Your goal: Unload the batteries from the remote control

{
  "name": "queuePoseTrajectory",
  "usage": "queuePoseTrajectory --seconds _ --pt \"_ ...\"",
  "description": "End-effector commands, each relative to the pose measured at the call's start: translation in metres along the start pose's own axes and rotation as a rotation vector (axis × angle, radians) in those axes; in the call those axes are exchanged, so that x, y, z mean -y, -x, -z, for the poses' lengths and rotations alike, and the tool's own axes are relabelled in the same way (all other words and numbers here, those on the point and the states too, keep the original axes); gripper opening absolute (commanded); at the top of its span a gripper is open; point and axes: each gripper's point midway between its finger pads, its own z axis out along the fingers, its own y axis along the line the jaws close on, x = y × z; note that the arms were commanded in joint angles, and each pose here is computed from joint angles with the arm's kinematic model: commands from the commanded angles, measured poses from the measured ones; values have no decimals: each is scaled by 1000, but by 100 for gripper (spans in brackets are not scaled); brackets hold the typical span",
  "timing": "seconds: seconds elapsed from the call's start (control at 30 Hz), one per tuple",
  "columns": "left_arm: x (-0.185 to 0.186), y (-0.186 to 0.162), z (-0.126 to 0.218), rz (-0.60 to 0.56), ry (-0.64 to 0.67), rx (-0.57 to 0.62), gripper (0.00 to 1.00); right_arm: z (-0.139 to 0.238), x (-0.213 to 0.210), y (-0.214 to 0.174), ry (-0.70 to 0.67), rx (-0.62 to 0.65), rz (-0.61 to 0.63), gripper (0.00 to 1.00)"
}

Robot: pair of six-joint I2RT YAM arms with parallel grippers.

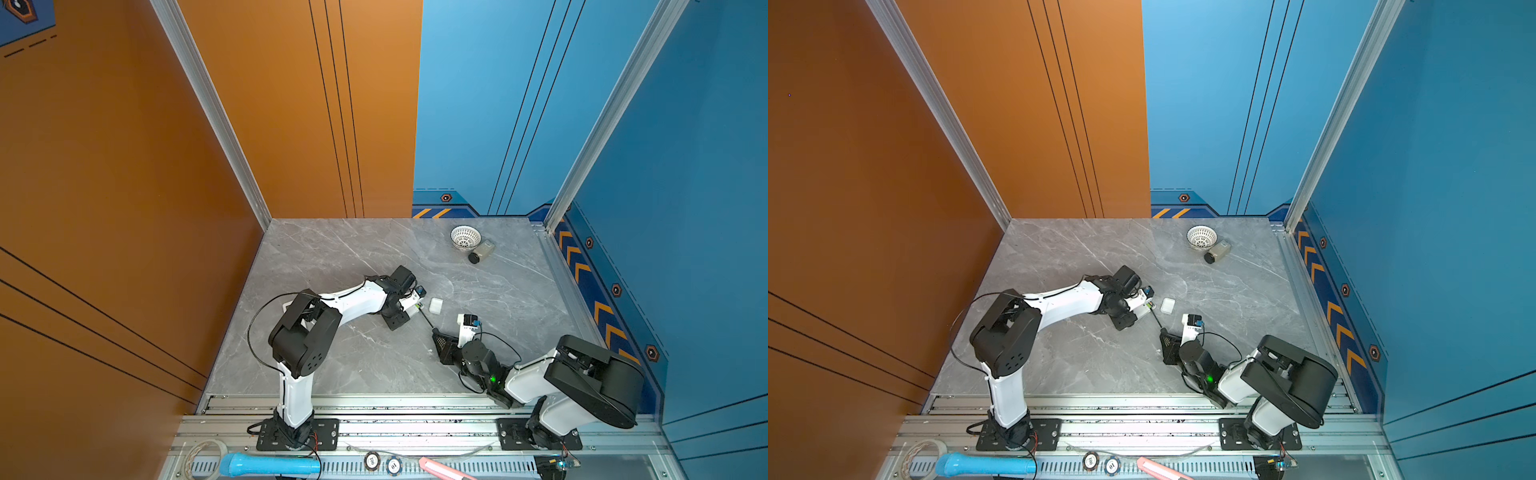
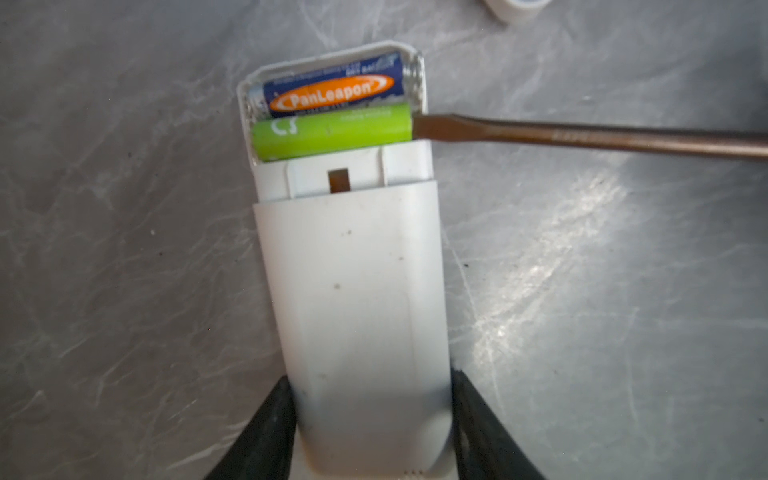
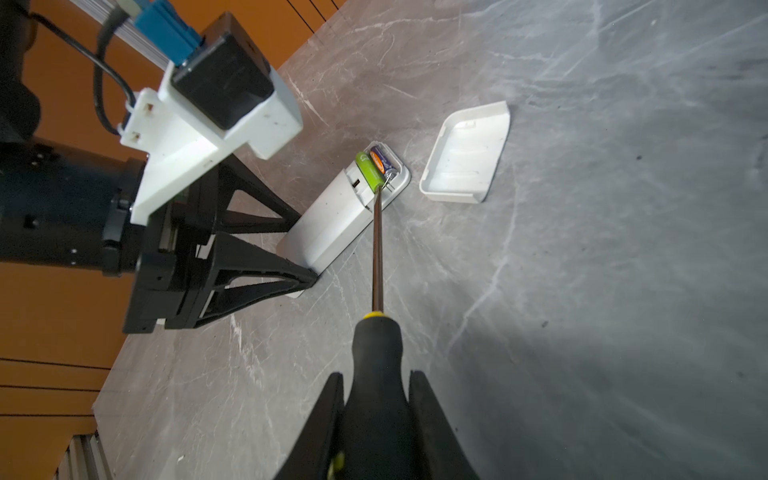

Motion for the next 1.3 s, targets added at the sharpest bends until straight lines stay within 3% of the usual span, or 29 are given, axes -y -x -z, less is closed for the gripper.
queuePoseTrajectory --seconds 0.0,0.3,0.47,0.83,1.27 --pt "122 -8 2 -206 -507 22 0 1 -46 7 193 -26 39 0" --pt "126 -9 3 -211 -529 25 0 -9 -34 14 174 -25 8 0" --pt "132 -10 5 -211 -562 33 0 -12 -34 23 199 43 7 0" --pt "141 -12 4 -198 -609 31 0 -28 -57 32 266 115 88 0" --pt "132 -12 -3 -155 -605 21 0 -16 -96 63 375 207 165 0"
